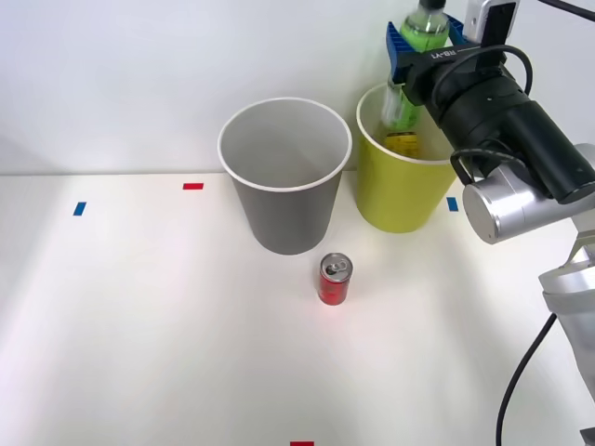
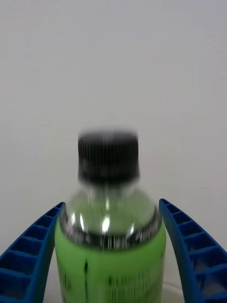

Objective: Put cans in the gray bin, plastic bottles in the light green bin

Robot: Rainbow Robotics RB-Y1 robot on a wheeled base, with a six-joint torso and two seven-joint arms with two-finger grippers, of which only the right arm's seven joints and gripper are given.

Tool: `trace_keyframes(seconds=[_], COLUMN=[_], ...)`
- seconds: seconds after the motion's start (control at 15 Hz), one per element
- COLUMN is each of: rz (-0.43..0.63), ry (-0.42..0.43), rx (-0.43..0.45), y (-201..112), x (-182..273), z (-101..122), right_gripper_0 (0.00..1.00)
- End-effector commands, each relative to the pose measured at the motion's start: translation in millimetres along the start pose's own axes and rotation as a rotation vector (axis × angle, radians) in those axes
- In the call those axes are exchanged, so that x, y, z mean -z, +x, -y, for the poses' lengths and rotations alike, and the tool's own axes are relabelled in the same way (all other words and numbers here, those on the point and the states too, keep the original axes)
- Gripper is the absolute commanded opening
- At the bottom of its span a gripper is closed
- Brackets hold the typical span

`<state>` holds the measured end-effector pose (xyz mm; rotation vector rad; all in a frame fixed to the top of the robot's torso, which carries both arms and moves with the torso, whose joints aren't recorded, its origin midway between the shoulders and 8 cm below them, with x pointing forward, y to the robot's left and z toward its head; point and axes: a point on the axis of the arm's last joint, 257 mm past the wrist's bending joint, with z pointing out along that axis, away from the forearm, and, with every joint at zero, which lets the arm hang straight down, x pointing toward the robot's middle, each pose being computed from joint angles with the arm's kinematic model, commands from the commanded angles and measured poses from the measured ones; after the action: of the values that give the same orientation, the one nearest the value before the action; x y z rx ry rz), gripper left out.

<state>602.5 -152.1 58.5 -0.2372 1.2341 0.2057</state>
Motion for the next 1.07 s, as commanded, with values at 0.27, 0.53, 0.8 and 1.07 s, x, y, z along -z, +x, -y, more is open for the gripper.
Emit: trace_keyframes(seconds=[0.27, 0.53, 0.8, 1.07], rz=[0.01, 0.015, -0.001, -0.038], ry=[0.008, -0.007, 0.038, 0.086], rx=[0.038, 0.018, 0.078, 0.081], y=[-0.5, 2.2, 2.2, 0.8], x=[12.5, 68.9, 138.1, 200.5], z=[0.1, -16.0, -17.4, -18.8], right_gripper_0=[1.0, 1.0, 1.0, 1.0])
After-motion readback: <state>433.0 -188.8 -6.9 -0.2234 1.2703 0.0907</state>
